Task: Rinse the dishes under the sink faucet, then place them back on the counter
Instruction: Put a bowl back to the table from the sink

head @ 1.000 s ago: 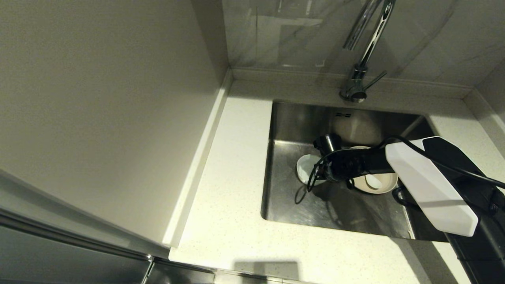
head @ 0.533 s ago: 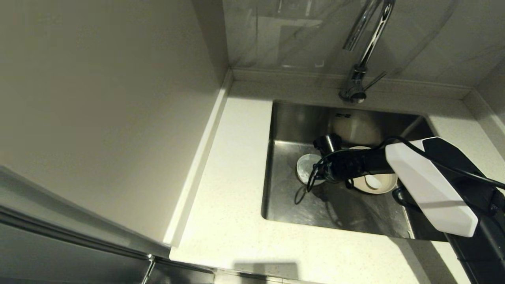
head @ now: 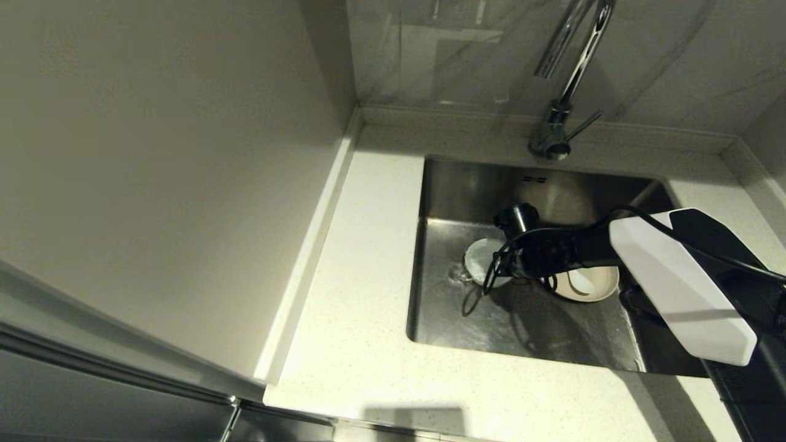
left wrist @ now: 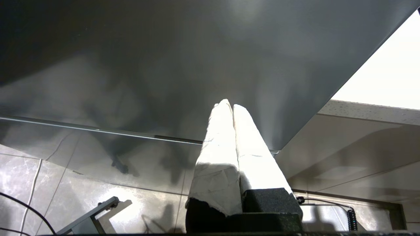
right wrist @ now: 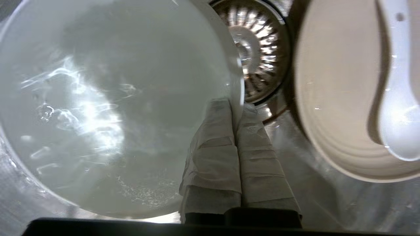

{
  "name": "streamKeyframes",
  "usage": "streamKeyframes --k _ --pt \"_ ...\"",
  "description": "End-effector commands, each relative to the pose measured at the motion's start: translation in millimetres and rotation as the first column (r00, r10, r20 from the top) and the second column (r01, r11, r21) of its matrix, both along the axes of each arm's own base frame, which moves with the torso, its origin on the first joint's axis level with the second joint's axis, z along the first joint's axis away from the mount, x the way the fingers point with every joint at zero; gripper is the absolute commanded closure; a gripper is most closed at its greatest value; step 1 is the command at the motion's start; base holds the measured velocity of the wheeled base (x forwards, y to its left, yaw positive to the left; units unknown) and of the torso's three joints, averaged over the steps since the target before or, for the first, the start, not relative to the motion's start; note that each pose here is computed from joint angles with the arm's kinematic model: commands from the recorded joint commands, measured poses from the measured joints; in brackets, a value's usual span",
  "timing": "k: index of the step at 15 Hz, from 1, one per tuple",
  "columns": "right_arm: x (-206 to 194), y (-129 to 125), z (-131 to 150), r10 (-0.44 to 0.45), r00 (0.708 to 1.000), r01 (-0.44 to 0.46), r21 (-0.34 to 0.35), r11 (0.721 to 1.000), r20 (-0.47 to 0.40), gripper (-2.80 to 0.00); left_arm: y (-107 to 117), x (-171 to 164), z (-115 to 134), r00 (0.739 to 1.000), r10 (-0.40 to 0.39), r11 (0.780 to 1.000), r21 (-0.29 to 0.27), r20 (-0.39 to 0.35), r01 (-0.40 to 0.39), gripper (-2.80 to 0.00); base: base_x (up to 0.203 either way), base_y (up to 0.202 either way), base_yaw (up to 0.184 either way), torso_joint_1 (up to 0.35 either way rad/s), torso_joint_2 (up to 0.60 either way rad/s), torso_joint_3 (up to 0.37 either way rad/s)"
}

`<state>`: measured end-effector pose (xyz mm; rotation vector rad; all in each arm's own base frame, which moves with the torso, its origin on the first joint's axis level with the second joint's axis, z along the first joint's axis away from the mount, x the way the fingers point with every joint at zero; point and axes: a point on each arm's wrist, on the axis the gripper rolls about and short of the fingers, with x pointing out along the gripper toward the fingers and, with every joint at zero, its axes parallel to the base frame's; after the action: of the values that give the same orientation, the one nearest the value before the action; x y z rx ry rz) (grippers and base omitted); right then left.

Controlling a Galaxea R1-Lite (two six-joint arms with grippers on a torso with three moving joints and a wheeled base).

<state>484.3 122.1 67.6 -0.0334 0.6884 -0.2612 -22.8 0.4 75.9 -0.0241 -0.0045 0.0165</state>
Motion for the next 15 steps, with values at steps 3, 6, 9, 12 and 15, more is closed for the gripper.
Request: streamKeyframes --k 3,6,9,12,15 --pt "0.3 -17.2 21.1 -0.037 0.998 0.037 0.021 0.999 0.040 0.00 0.0 -0.2 0.0 1.000 0.000 1.000 -0.001 0.003 0.000 0.00 0.000 0.000 0.000 0.000 0.00 0.000" --pt "-0.7 -31.7 31.3 -0.072 0.996 0.070 0.035 0.997 0.055 0.00 0.0 -0.2 0.0 1.000 0.000 1.000 -0.001 0.003 0.000 0.00 0.000 0.000 0.000 0.000 0.00 0.000" --pt "-5.1 -45.8 36.0 -0.098 0.994 0.097 0.032 0.995 0.047 0.00 0.0 -0.2 0.0 1.000 0.000 1.000 -0.001 0.003 0.000 0.00 0.000 0.000 0.000 0.000 0.00 0.000" --pt "-9.3 -59.0 57.5 -0.121 0.989 0.119 0.036 0.992 0.086 0.00 0.0 -0.2 0.0 1.000 0.000 1.000 -0.001 0.003 0.000 0.00 0.000 0.000 0.000 0.000 0.00 0.000" --pt "-15.5 -62.4 78.9 -0.125 0.984 0.120 0.045 0.992 0.128 0.00 0.0 -0.2 0.0 1.000 0.000 1.000 -0.001 0.003 0.000 0.00 0.000 0.000 0.000 0.000 0.00 0.000"
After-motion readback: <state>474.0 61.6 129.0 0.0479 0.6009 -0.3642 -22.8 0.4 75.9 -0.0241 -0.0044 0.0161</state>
